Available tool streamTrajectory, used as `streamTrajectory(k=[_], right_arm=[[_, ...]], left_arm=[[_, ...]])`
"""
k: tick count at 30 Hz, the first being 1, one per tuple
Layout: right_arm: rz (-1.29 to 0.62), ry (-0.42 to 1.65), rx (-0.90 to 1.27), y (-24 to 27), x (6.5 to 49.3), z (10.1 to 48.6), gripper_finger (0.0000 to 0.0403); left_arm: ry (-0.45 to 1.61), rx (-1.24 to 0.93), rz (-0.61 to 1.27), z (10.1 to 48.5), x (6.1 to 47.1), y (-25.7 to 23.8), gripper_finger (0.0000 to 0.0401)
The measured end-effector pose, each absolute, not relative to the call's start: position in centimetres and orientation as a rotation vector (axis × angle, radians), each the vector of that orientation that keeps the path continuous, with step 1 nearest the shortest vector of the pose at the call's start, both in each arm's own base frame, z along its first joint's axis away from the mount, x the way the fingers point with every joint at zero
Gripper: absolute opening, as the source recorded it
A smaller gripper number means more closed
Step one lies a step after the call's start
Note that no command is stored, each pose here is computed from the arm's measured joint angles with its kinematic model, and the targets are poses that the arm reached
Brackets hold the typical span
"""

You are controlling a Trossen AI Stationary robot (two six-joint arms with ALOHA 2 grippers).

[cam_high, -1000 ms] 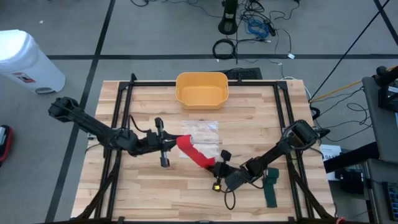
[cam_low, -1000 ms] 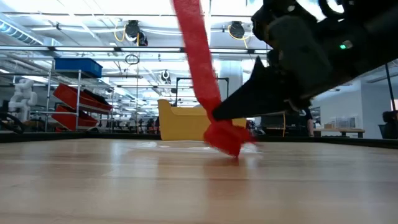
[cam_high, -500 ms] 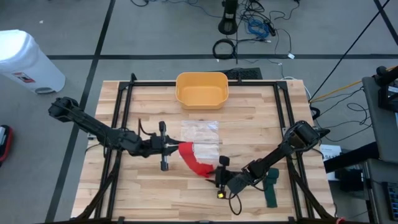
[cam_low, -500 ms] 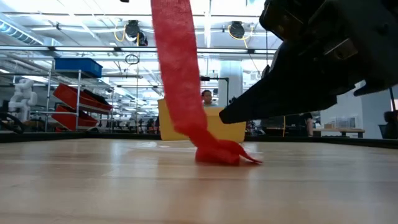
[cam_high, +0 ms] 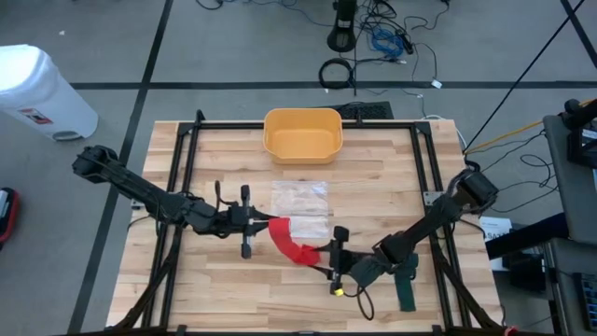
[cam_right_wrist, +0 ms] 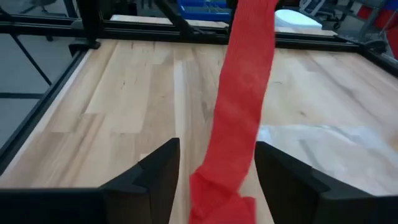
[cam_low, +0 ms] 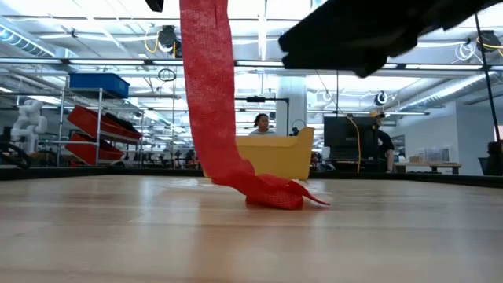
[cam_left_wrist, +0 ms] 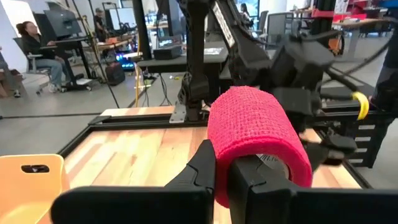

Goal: Roll bandage
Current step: Roll the red bandage

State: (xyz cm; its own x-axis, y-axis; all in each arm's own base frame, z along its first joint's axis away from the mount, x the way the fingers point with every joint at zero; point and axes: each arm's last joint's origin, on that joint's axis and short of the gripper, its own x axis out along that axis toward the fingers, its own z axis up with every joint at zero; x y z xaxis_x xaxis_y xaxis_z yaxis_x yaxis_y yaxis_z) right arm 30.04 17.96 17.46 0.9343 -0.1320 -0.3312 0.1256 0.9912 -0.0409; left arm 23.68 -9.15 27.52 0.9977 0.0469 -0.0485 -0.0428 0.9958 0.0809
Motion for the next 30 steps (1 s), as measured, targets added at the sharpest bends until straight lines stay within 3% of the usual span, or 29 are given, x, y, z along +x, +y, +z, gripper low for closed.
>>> streamTrajectory(k=[13,19,23,30], right_arm=[[-0.173,0.376,-0.087,16.5,28.2,19.8,0.0192],[-0.204,0.284,0.014,13.7,25.7,18.1,0.0191],[-0.114,0.186,0.135,11.7,24.6,16.9,0.0191],[-0.075,0.216,0.161,9.8,25.4,15.9,0.0191]], left_arm=[[0.121,0.086,0.03,26.2,23.6,-9.0,0.0012],[0.175,0.1,0.041,24.6,24.3,-8.9,0.0012],[0.223,0.095,0.033,23.1,25.5,-8.5,0.0012],[0.192,0.065,0.008,21.5,27.7,-7.7,0.0012]])
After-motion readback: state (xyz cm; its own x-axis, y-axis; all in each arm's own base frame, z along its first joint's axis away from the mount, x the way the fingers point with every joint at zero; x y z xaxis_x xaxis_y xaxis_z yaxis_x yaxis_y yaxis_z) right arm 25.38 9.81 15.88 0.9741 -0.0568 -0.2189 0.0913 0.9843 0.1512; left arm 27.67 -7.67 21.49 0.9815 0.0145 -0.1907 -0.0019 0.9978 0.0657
